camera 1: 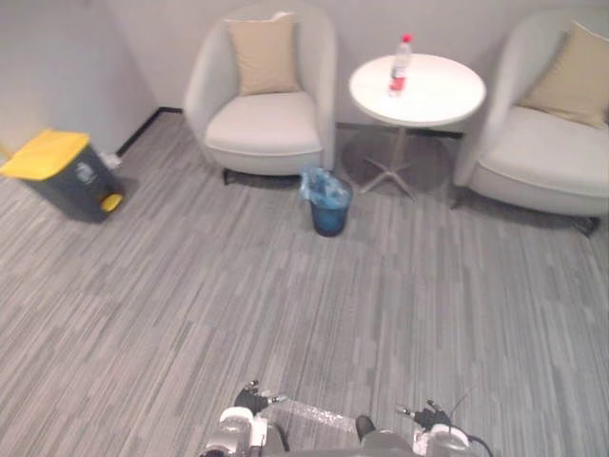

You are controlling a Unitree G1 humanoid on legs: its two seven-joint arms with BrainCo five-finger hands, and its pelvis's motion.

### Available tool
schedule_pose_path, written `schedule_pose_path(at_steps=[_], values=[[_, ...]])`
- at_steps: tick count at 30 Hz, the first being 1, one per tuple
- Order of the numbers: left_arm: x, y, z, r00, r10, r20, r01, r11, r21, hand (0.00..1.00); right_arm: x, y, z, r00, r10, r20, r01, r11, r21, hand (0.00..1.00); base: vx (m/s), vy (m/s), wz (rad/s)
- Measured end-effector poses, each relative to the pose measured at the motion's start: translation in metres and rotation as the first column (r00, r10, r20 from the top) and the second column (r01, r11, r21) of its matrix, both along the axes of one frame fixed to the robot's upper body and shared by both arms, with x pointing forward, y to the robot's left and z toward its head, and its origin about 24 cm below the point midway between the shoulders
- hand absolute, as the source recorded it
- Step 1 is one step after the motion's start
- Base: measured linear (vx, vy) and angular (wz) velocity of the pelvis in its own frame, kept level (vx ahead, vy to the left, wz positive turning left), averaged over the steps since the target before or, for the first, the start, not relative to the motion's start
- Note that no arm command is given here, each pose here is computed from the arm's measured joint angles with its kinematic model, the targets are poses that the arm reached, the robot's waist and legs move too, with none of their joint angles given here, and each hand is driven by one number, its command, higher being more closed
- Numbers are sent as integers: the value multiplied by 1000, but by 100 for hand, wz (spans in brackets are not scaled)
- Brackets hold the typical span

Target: Organize the slippers on the shoe rack

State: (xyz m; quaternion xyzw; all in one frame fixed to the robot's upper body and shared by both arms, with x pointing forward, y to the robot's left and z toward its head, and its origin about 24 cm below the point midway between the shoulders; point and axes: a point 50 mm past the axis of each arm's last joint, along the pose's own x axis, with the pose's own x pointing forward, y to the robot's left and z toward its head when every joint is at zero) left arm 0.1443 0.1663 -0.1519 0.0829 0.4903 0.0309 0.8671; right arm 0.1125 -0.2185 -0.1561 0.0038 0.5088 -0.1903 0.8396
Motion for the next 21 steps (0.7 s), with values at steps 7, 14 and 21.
schedule_pose_path(at_steps=[7, 14, 21], values=[[11, 4, 5, 999, -19, 30, 19, 1000, 19, 0, -3, -2, 0, 1000, -18, -7, 18, 1000, -3, 0, 75, 42, -36], [12, 6, 6, 999, 5, 42, -6, 1000, 15, 0, 2, -5, 1, 999, -38, 6, 38, 999, -6, 0, 45, -44, -9], [2, 14, 2, 995, 94, 21, -94, 996, -1, 0, -2, -6, 0, 999, -45, -3, 45, 999, -5, 0, -62, -41, 12]])
